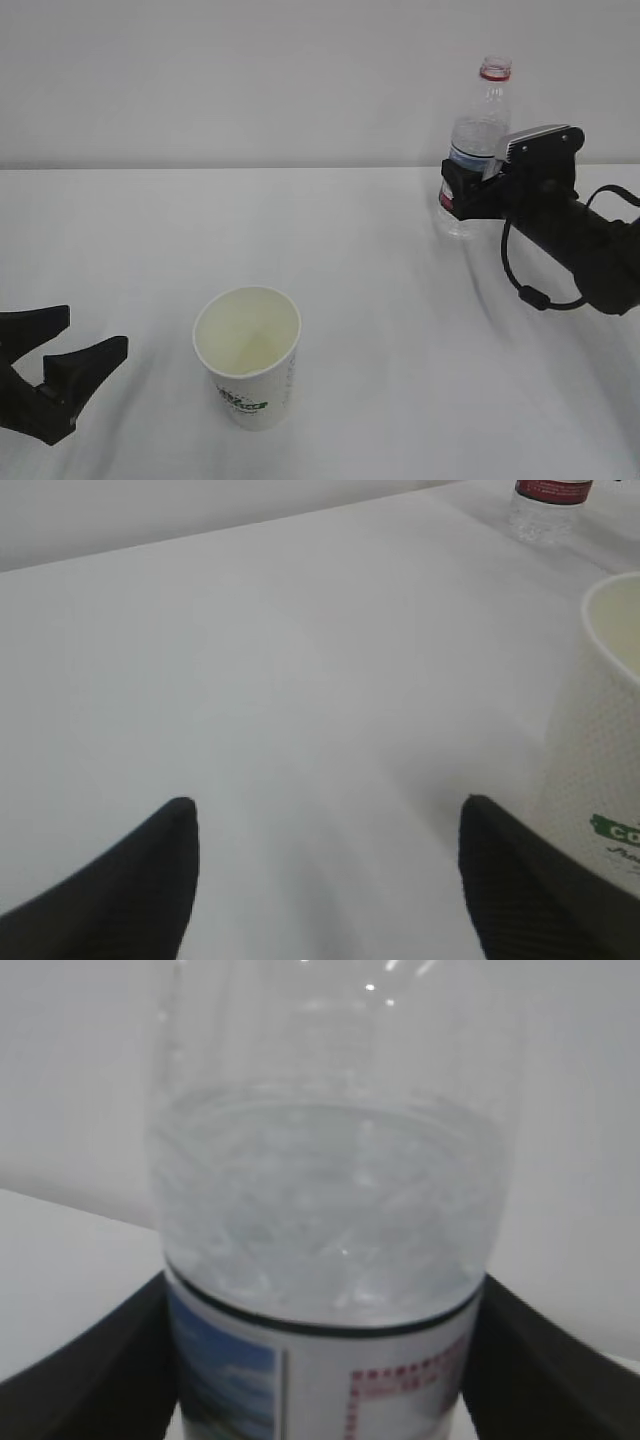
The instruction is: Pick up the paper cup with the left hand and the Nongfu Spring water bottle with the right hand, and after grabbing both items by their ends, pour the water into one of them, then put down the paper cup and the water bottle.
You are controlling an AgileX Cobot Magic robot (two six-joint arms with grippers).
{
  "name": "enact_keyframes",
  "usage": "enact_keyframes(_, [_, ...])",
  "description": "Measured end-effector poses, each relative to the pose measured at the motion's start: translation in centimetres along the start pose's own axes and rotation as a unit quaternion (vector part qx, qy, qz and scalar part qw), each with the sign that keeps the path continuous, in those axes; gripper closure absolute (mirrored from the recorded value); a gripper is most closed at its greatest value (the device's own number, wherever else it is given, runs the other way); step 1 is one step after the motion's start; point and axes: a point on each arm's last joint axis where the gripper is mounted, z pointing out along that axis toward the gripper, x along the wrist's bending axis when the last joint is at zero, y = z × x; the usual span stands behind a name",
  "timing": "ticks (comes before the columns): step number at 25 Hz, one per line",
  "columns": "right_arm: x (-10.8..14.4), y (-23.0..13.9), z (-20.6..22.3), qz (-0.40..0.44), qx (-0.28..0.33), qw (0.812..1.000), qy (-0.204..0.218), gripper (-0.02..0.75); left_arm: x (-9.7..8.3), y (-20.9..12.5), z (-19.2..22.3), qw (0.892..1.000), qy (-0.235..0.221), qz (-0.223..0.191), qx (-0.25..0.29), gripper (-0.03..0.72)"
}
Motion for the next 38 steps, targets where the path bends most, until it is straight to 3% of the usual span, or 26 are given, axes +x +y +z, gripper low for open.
enact_keyframes(8, [0.3,-0.5,0.6,-0.005,0.000,1.000,0.022,0.149,0.0,0.0,0.0,1.000,0.000,0.000,0.000,0.098])
enact_keyframes(15, [0.3,-0.5,0.6,-0.006,-0.001,1.000,0.023,0.213,0.0,0.0,0.0,1.000,0.001,0.000,0.000,0.099])
enact_keyframes(21, [0.4,-0.5,0.6,-0.007,0.000,1.000,0.027,0.218,0.0,0.0,0.0,1.000,0.001,-0.001,0.000,0.099])
enact_keyframes(38, [1.5,2.4,-4.4,-0.022,0.013,0.999,0.039,0.223,0.0,0.0,0.0,1.000,0.001,-0.001,0.000,0.101])
